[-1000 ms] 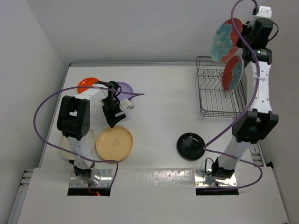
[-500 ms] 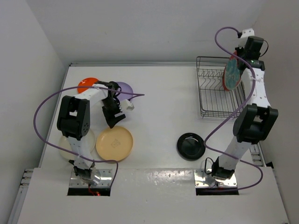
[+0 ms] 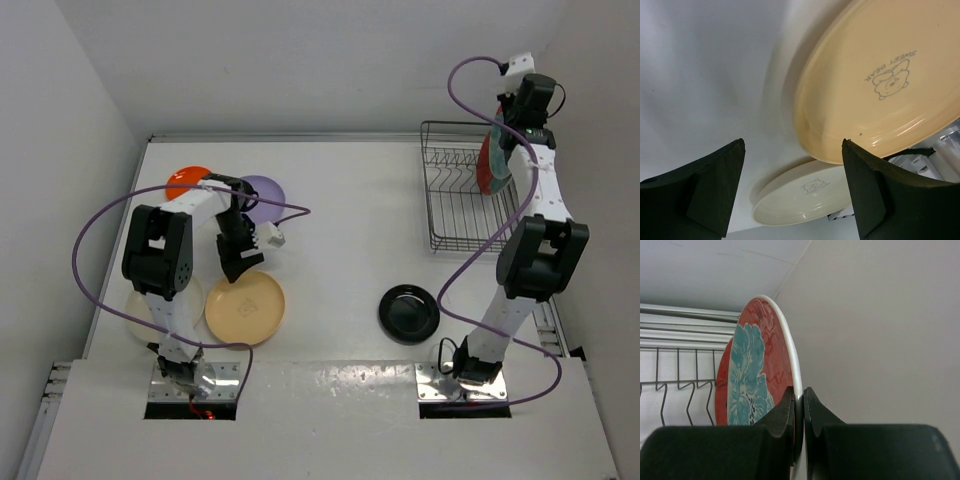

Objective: Load the plates into the dish rack

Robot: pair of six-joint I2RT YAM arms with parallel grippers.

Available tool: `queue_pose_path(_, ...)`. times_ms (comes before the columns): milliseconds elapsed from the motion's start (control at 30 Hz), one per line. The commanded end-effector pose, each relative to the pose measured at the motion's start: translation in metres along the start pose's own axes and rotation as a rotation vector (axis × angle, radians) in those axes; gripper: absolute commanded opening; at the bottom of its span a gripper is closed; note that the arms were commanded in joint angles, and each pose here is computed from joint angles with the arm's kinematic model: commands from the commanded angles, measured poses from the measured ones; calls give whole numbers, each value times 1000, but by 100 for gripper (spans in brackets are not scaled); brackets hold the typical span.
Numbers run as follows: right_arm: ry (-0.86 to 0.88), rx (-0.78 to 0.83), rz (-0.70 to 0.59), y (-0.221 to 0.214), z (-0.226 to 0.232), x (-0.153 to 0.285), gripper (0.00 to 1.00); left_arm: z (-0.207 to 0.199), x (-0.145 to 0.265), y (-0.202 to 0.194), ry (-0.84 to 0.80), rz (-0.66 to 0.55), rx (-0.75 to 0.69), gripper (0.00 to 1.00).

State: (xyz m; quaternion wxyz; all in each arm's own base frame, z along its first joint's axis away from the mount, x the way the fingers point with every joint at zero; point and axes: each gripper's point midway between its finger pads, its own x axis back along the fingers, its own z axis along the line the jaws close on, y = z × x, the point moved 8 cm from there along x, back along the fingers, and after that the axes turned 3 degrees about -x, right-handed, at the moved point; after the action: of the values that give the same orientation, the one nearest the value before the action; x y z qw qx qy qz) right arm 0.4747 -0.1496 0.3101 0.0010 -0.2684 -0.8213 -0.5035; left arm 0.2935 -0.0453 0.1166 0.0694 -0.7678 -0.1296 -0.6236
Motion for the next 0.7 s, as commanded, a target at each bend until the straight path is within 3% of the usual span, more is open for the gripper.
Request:
queue_pose_path(0,-188,-16,-306,79,-42,19,0,-6,10,2,-19,-10,-51,83)
queue_pose_path(433,-26,-88,-136,4,19,-5,0,-15,-25,0,-73,2,-14,83)
queue_pose_path(667,3,-173,-82,-14,35,-18,0,-19,-30,-1,-93,-8,-11,79)
